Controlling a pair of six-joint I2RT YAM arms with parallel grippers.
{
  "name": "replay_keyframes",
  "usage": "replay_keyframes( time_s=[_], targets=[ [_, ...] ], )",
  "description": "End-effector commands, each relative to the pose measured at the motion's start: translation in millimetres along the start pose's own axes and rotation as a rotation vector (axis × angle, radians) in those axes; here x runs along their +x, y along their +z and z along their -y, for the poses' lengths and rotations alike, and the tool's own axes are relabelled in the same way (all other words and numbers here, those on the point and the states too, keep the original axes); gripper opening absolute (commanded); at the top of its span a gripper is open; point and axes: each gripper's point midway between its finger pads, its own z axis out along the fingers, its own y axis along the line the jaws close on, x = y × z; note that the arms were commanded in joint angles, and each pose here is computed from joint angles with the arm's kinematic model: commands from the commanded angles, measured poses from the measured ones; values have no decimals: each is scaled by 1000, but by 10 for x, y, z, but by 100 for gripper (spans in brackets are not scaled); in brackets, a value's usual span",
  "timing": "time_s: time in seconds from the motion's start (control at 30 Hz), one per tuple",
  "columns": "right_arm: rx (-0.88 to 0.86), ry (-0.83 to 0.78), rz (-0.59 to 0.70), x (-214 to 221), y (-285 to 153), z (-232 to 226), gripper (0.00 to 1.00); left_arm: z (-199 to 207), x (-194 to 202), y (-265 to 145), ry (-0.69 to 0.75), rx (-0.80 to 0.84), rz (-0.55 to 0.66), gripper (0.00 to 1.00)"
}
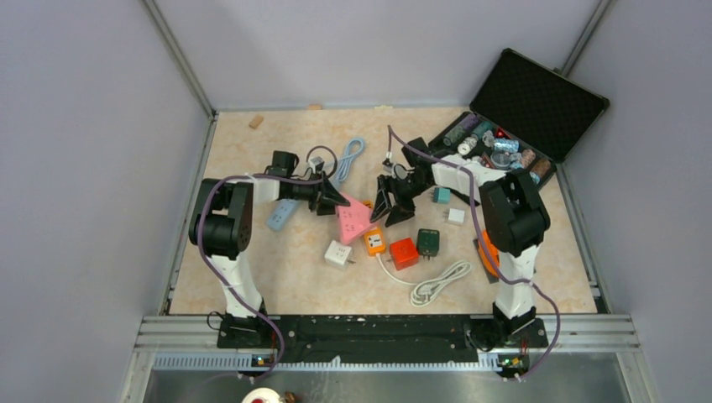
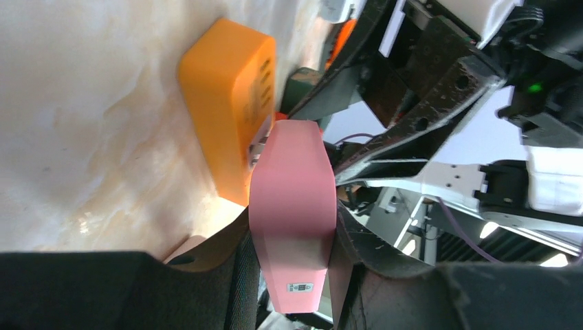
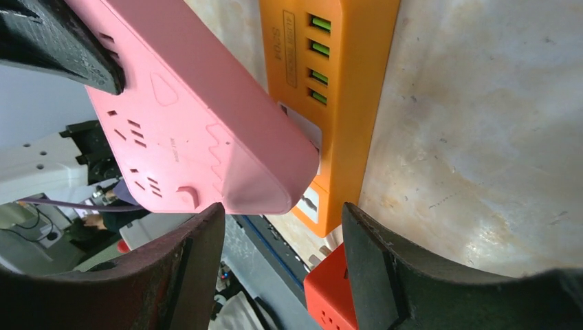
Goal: Insert the plug
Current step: Insert the plug into the socket.
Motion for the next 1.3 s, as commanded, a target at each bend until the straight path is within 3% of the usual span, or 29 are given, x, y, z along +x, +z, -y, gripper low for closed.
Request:
replay_keyframes(
  time_s=[0.0, 0.47, 0.77, 1.07, 1.27],
  targets=[
    [52, -73, -6, -22, 53, 1, 62, -224, 41, 8, 0, -77, 2, 0],
    [184, -94, -25, 15, 86, 242, 62, -556, 156, 15, -28, -243, -10, 0],
    [300, -105, -32, 32, 58, 432, 61, -739, -7, 95, 5, -364, -39, 0],
    [322, -95, -7, -15, 15, 442, 61, -895, 29, 294, -1, -404, -68, 0],
    [244, -59, 58, -114, -94, 356, 62, -839, -90, 453, 31, -411, -69, 0]
  ],
)
